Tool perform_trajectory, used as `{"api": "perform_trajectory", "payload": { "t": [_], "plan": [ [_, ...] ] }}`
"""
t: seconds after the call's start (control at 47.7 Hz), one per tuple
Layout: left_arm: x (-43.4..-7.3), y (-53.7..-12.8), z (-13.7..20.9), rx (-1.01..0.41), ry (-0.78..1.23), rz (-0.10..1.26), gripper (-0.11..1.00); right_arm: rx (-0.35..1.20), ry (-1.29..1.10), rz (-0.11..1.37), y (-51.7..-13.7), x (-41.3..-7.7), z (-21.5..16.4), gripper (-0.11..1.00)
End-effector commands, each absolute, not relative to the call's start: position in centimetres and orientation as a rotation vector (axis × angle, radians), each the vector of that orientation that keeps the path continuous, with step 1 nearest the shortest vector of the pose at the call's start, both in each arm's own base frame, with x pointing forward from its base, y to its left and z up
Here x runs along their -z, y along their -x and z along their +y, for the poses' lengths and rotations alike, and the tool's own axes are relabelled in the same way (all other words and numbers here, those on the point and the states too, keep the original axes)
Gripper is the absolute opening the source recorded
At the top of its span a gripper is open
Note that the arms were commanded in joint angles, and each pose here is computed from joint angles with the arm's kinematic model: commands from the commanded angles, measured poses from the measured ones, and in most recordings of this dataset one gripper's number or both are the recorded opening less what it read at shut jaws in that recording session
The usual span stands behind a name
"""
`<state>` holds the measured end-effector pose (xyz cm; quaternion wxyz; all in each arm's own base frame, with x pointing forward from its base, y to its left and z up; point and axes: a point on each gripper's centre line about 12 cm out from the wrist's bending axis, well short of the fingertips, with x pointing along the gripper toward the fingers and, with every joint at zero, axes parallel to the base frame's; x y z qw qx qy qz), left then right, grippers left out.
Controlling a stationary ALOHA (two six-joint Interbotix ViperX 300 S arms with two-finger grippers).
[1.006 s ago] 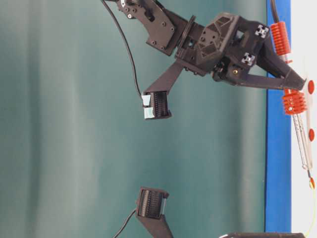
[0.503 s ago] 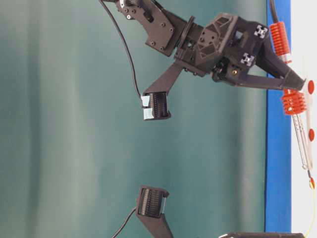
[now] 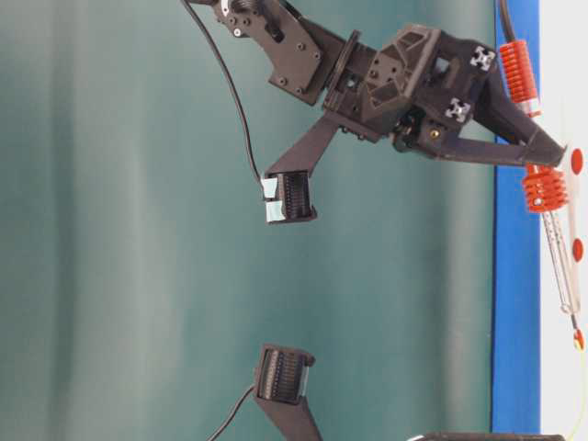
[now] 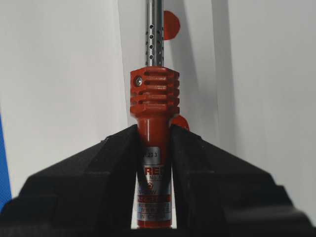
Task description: Touch the tip of the soldering iron to the tip of the solder at the mark.
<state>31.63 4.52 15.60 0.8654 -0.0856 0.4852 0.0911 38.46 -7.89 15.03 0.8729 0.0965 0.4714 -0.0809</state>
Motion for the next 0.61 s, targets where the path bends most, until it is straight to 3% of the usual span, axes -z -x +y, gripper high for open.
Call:
{"api": "perform_trajectory", "payload": {
  "t": [0.0, 0.587],
  "plan": [
    [-16.44, -32.19, 4.54, -0.188, 0.176, 0.987, 0.02, 0.169, -0.195, 0.941, -39.17, -16.47, -8.00, 0.06],
    [-16.44, -32.19, 4.54, -0.188, 0.176, 0.987, 0.02, 0.167, -0.194, 0.940, -39.37, -16.52, -7.99, 0.06]
  ]
}}
